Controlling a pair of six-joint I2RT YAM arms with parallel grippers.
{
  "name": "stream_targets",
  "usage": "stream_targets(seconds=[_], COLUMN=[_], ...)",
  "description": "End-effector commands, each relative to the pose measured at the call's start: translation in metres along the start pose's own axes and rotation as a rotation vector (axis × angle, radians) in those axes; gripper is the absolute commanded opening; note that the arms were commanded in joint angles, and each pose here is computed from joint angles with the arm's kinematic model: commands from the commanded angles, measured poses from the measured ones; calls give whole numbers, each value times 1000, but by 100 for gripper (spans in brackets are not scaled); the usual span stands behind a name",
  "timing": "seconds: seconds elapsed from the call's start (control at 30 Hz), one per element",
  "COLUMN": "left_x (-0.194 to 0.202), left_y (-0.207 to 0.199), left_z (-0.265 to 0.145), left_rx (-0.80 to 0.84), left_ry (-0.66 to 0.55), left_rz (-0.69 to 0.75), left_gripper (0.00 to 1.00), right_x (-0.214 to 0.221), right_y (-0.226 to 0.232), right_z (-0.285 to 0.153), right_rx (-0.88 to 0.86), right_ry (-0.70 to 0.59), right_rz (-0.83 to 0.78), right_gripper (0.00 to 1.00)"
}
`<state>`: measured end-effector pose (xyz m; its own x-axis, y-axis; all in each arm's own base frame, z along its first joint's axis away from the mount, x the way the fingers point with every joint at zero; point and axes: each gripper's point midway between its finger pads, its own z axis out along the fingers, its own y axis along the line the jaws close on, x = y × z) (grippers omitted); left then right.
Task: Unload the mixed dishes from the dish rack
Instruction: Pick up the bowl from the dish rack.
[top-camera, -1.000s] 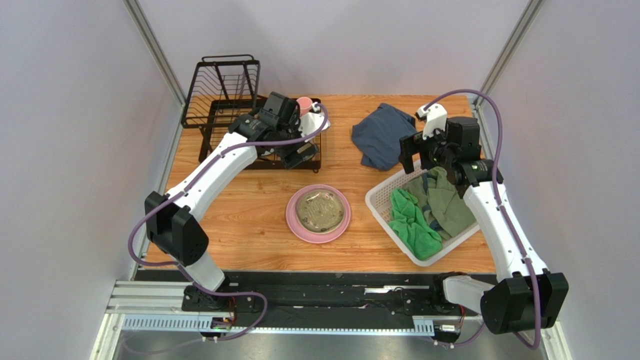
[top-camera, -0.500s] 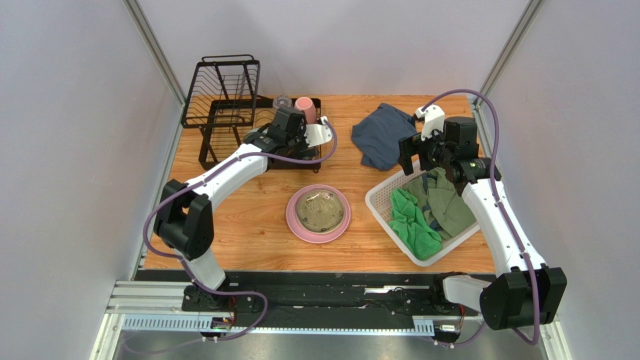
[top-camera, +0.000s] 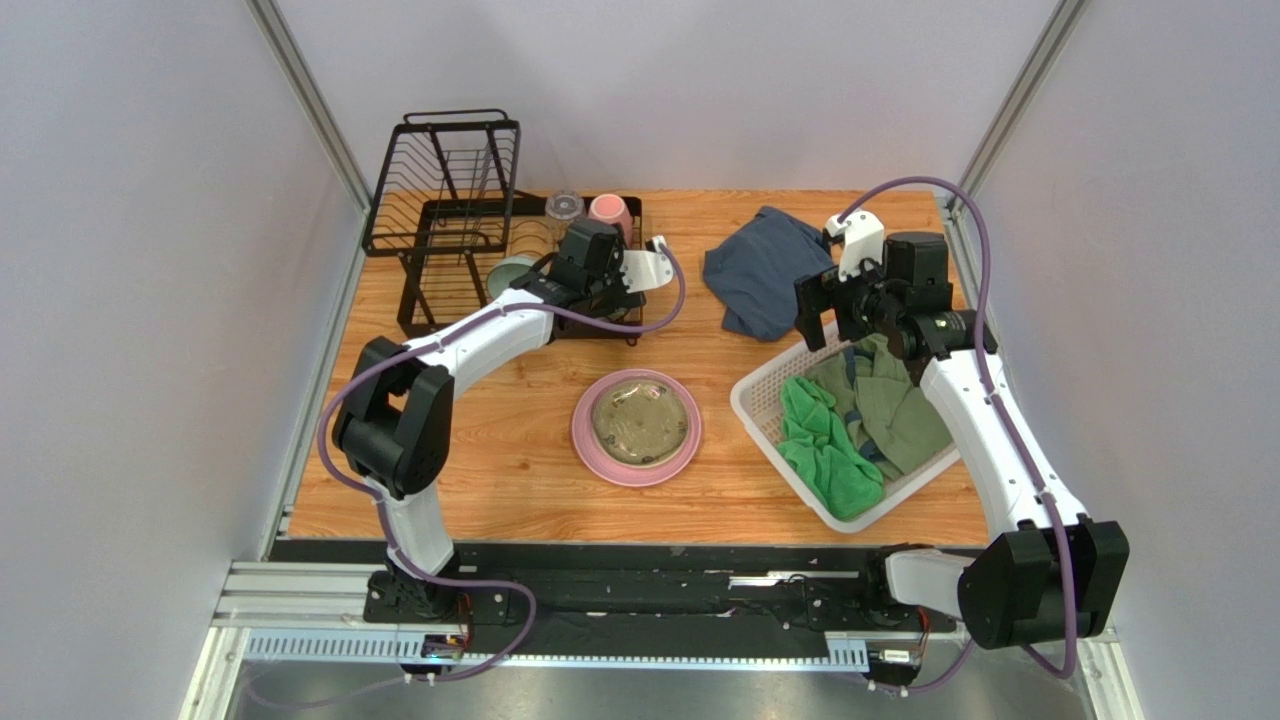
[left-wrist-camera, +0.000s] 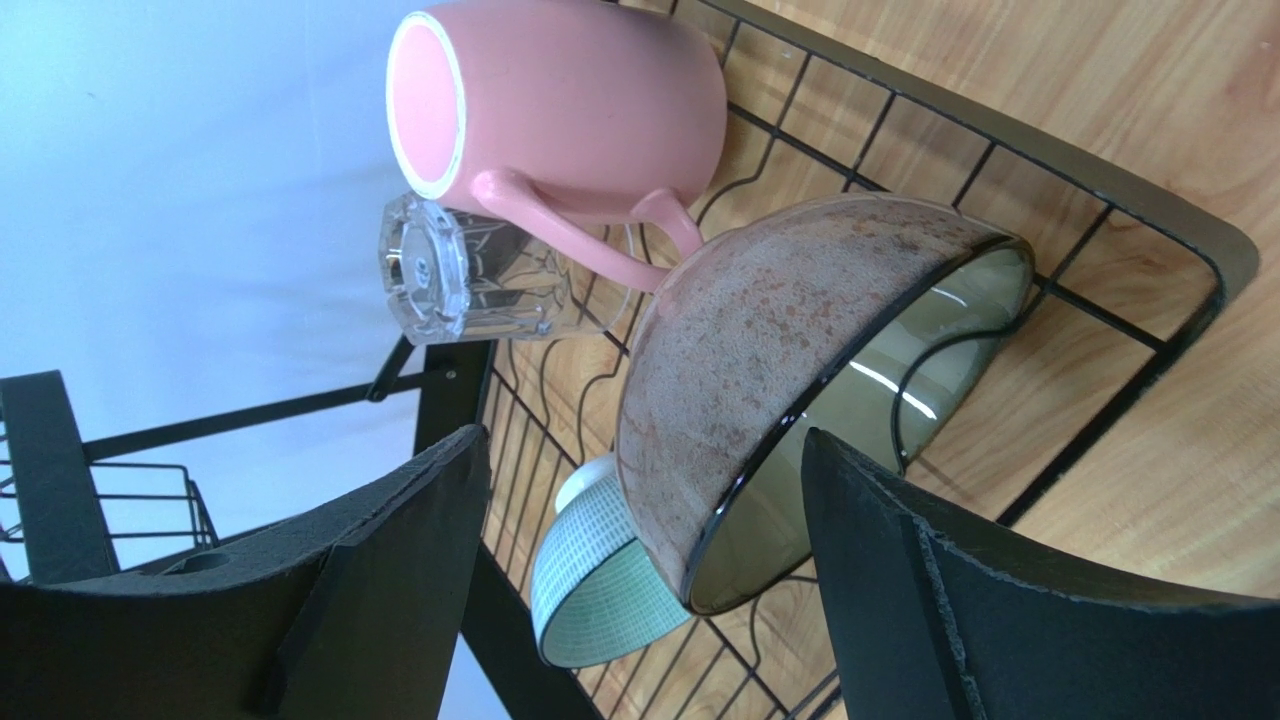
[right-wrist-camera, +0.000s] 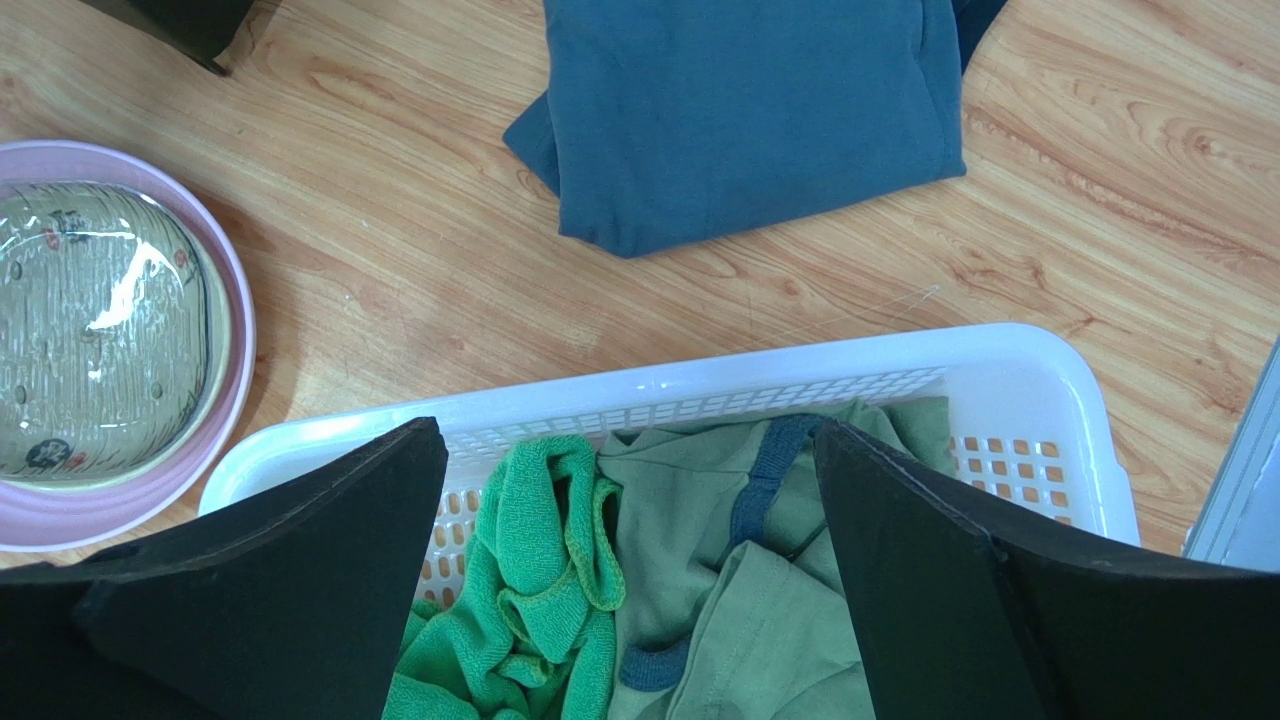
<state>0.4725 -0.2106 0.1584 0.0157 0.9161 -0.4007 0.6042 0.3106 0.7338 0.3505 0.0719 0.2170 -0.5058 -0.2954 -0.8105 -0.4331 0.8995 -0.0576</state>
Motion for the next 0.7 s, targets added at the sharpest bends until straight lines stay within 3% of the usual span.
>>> stream_targets(seconds=[0.0,0.67], left_x=[-8,2], left_y=[14,12], left_z=[7,19], left_rx=[-93,-259], left_ry=[-44,-89], left_rz=[21,66], left_gripper=[82,53], right_x=[-22,-24], right_y=[-6,-6], right_z=[-6,-7], right_rx=[27,31], right_ry=[-55,-62], right_rz=[-29,-32], right_gripper=[99,99])
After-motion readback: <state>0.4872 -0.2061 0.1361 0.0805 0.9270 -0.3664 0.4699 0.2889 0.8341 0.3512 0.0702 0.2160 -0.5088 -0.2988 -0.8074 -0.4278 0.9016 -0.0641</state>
